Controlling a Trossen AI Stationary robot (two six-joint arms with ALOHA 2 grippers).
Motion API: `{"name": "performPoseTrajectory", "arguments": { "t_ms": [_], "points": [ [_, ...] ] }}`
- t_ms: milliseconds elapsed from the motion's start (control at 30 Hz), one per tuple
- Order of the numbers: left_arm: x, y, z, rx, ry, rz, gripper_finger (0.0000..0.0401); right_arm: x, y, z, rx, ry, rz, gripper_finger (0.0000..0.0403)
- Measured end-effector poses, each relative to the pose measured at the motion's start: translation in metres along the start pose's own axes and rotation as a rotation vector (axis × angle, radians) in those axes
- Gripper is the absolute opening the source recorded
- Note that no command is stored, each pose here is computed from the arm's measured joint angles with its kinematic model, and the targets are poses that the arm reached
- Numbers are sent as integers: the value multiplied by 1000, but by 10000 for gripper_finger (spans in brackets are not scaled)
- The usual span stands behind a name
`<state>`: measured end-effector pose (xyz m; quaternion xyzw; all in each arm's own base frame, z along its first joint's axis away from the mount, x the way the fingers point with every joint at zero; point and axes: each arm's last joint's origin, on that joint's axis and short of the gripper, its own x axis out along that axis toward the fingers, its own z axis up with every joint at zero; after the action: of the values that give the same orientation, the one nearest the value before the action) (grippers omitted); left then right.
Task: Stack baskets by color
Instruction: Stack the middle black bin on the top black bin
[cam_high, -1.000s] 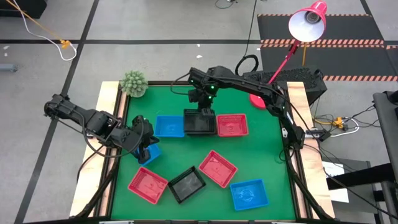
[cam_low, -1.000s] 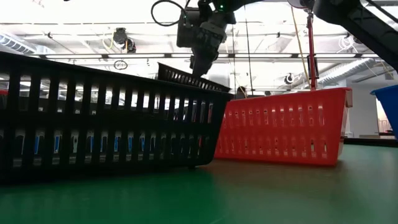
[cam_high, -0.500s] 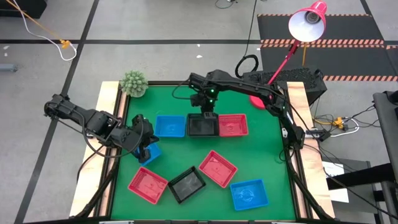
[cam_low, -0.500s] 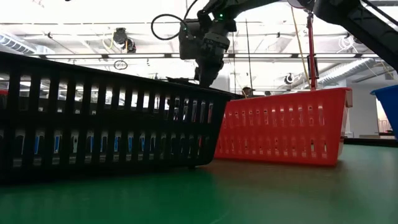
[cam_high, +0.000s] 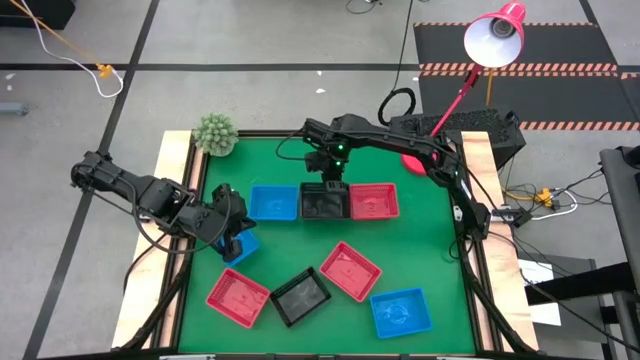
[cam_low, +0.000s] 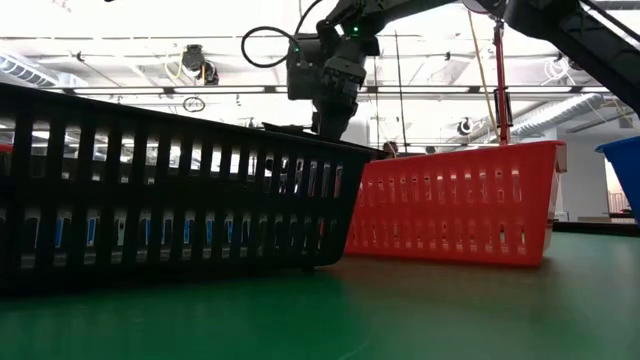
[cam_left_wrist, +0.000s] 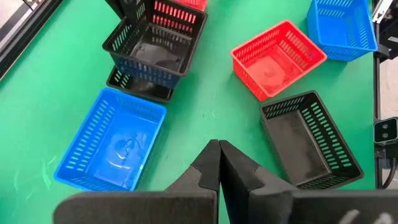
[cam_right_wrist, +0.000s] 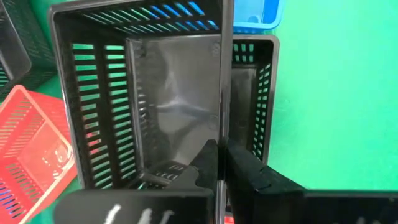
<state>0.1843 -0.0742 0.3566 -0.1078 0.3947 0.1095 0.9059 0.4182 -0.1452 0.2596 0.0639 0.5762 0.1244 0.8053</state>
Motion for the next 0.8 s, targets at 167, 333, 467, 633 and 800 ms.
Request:
{"name": "performPoseTrajectory", "arguments": {
  "t_ms": [167, 333, 467, 633, 800],
  "points": [
    [0, 0, 0, 0, 0, 0, 5, 0, -1, 2, -16, -21, -9, 9],
    [0, 0, 0, 0, 0, 0, 5, 0, -2, 4, -22, -41, -18, 9],
    [0, 0, 0, 0, 0, 0, 5, -1, -3, 3, -27, -35, -17, 9],
    [0, 0, 0, 0, 0, 0, 5, -2, -5, 2, -30, -34, -19, 9],
    [1, 2, 1, -9, -2, 8, 5, -3, -9, -1, -19, -32, -22, 9]
  ]
}}
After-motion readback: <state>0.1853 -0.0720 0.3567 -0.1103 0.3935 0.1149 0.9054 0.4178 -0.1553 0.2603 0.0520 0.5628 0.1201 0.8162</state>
